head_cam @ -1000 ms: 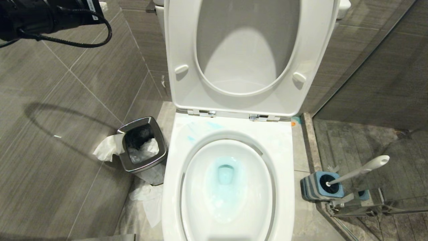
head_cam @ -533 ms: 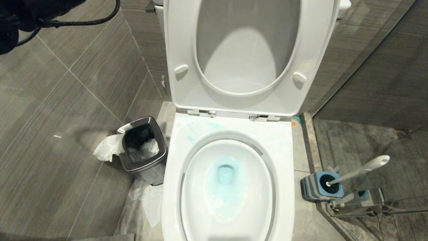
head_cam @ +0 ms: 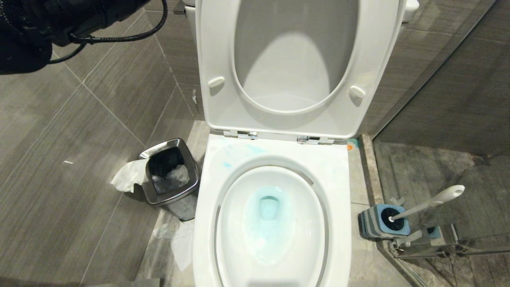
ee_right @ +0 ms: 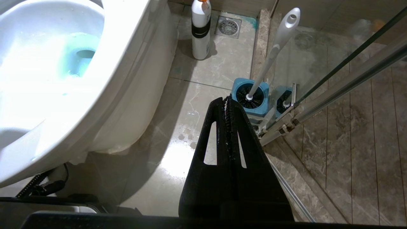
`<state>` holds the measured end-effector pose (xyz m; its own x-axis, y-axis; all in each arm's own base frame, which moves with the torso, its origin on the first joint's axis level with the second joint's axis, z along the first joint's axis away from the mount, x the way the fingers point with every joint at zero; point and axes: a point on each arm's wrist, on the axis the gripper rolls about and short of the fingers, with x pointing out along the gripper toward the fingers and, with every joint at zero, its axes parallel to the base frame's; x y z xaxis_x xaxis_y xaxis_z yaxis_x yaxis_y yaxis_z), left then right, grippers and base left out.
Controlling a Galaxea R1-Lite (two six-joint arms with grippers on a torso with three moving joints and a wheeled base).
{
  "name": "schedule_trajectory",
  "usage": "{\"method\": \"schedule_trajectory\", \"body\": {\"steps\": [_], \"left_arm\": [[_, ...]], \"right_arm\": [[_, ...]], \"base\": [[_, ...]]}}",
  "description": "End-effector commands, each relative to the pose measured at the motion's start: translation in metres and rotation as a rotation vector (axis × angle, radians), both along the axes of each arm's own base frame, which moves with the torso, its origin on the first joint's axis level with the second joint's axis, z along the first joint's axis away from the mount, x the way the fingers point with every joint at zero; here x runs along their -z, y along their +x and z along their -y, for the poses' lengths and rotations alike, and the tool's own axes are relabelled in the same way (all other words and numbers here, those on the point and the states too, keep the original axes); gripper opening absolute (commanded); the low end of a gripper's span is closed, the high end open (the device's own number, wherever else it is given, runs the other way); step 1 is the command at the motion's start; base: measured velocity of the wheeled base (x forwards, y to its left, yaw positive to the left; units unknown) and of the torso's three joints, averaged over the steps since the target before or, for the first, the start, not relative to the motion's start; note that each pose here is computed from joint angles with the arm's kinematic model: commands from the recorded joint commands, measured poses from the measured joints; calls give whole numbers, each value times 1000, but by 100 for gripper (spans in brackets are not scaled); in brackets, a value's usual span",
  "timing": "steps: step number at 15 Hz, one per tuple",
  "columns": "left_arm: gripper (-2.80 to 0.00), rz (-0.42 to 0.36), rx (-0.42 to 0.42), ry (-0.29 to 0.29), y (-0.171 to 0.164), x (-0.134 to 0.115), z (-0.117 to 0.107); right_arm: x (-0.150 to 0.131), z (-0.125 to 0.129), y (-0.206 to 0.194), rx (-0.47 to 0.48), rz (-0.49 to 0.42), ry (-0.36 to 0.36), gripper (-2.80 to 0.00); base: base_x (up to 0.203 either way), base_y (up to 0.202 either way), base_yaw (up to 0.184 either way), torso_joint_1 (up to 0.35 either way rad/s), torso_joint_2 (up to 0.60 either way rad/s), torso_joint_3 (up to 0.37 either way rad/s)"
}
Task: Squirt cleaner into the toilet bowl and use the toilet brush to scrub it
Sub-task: Flush the toilet
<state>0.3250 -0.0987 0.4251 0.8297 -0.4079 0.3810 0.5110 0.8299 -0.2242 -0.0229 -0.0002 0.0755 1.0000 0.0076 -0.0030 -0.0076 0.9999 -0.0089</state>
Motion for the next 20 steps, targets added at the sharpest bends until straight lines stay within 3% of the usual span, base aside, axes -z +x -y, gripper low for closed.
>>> {"method": "schedule_trajectory", "body": {"steps": [1,8,20], "left_arm": [[-280,-5,13,7,3,3,6],[-280,2,-56,55,14,11,5],[-280,-33,-49,164,41,41,25]], "right_arm": [[0,0,0,0,-2,0,-280],[0,0,0,0,-2,0,-280],[0,0,0,0,-2,0,-280]], "base": [[0,0,0,0,0,0],[0,0,0,0,0,0],[0,0,0,0,0,0]]}}
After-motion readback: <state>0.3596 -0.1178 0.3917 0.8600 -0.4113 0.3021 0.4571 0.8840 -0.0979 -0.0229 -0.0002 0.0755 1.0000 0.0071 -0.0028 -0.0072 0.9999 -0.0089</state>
